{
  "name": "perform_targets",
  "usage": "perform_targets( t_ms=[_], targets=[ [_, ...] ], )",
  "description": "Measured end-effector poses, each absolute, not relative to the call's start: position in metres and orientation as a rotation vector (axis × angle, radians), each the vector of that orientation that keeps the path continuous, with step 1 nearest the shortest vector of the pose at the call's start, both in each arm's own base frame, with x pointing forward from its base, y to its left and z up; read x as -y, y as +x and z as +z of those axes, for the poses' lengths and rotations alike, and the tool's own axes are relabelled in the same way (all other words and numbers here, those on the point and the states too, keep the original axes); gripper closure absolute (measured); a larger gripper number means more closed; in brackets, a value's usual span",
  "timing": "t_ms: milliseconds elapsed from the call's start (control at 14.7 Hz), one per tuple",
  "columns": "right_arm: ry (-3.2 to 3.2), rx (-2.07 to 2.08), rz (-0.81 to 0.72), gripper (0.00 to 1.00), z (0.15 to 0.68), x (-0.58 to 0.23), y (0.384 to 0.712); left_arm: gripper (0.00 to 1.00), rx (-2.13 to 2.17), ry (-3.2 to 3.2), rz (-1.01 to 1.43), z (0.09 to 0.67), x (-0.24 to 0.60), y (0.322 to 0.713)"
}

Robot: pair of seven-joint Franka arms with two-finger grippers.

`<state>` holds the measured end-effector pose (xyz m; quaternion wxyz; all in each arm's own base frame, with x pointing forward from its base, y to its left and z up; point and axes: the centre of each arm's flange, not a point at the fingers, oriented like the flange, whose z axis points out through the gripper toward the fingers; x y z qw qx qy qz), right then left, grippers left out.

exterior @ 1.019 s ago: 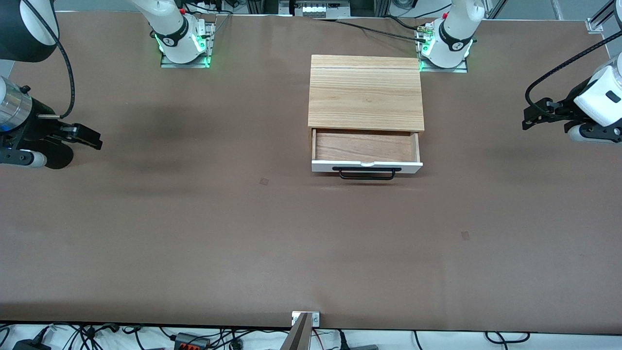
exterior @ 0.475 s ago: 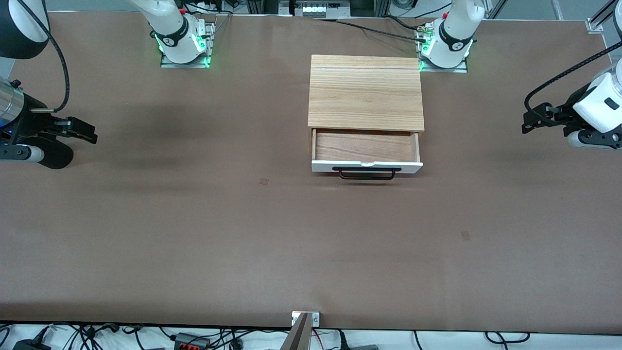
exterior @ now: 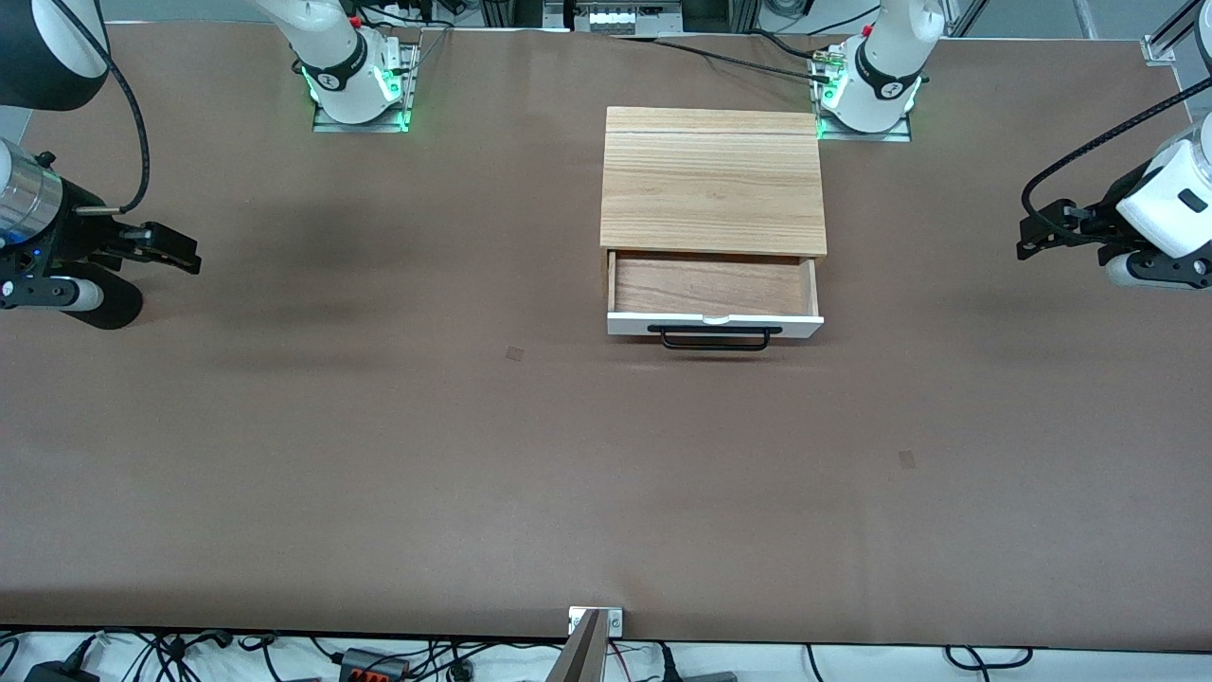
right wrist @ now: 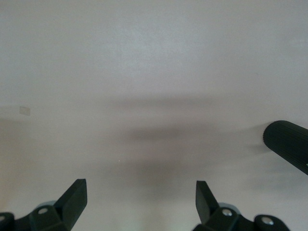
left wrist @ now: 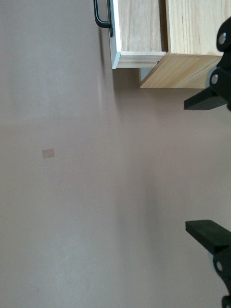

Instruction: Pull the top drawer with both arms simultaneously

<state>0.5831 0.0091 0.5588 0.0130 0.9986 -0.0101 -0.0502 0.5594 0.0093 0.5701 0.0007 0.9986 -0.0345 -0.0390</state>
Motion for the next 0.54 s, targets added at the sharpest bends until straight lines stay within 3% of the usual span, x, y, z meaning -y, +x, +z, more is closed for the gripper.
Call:
perform_targets(
  t_ms=[543],
  targets=[
    [3.112,0.03,-0.157,0.0,0.5591,-0.0095,0.5822,0.0,0.112,3.136,-0.123,0.5704,-0.0079,0.5594]
  ],
)
